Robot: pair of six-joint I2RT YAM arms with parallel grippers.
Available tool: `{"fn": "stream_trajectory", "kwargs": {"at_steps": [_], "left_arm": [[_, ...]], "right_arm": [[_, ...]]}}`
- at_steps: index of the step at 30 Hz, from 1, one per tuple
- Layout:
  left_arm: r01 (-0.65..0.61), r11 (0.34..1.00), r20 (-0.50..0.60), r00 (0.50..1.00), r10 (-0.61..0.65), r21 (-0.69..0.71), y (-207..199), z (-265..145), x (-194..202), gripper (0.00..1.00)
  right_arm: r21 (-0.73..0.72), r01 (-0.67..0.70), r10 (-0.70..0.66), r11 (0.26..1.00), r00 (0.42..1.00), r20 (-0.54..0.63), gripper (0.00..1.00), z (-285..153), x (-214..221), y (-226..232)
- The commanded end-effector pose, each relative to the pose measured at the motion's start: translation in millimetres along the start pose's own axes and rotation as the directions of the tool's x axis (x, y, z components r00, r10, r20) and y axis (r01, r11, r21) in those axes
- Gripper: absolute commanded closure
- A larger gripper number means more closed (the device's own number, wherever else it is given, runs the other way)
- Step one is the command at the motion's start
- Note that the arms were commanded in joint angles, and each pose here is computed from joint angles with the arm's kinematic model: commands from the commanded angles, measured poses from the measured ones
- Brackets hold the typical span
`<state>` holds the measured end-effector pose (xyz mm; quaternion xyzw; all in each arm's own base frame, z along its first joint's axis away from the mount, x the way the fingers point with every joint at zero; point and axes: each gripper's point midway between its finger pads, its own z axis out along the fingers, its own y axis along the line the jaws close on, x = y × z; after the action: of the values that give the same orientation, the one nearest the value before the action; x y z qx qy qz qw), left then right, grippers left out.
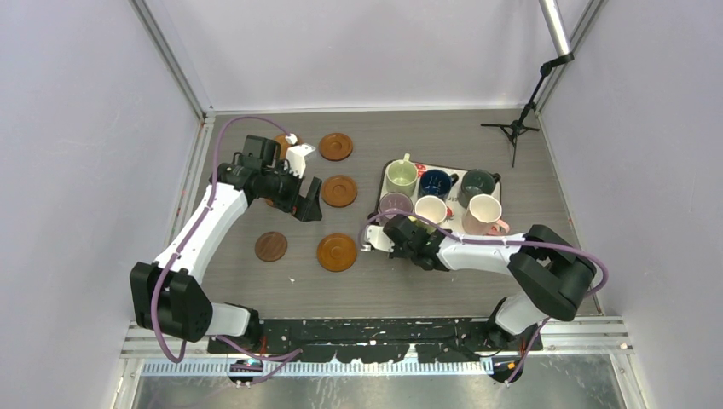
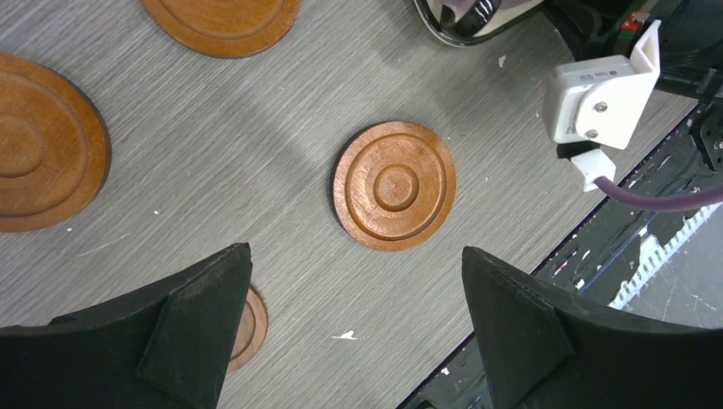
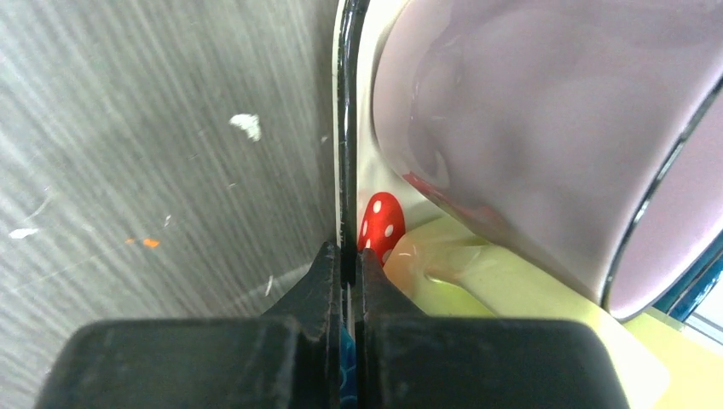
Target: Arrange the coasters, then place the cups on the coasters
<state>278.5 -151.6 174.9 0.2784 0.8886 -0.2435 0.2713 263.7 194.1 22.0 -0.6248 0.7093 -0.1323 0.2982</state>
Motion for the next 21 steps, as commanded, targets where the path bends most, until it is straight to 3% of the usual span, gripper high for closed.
{"fn": "stream_trajectory", "kwargs": {"at_steps": [1, 8, 12, 14, 17, 21], "left_arm": [[-0.003, 1.000, 0.033, 0.999, 0.003, 0.000, -3.2, -9.5, -12.5, 0.04], [-0.001, 1.000, 0.025, 1.000, 0.001, 0.008, -3.2, -8.3, -13.9, 0.04], [-0.011, 1.000, 0.016, 1.000, 0.011, 0.017, -3.4, -8.9, -17.5, 0.03], [-0.026, 0.999, 0.013, 1.000, 0.026, 0.018, -2.6, -9.6, -21.1, 0.02], [-0.058, 0.998, 0.017, 0.998, 0.057, 0.013, 0.1, -11.9, -30.4, 0.00], [-0.111, 0.994, 0.018, 0.994, 0.111, 0.008, 6.2, -11.7, -46.2, 0.00]], "right_arm": [[-0.297, 0.041, -0.055, 0.954, 0.998, -0.040, 1.00, -14.6, 29.0, 71.8], [-0.272, 0.073, -0.078, 0.960, 0.997, -0.009, 0.99, -25.0, 26.3, 62.7], [-0.205, 0.028, -0.027, 0.978, 1.000, 0.011, 0.59, -32.4, 12.3, 42.2], [-0.170, -0.013, 0.021, 0.985, 0.999, 0.040, 0.47, -40.1, -1.4, 27.9], [-0.150, -0.080, 0.095, 0.985, 0.991, 0.098, 0.38, -56.4, -25.2, 9.1], [-0.134, -0.166, 0.188, 0.977, 0.966, 0.178, 0.34, -78.9, -54.4, -16.2]]}}
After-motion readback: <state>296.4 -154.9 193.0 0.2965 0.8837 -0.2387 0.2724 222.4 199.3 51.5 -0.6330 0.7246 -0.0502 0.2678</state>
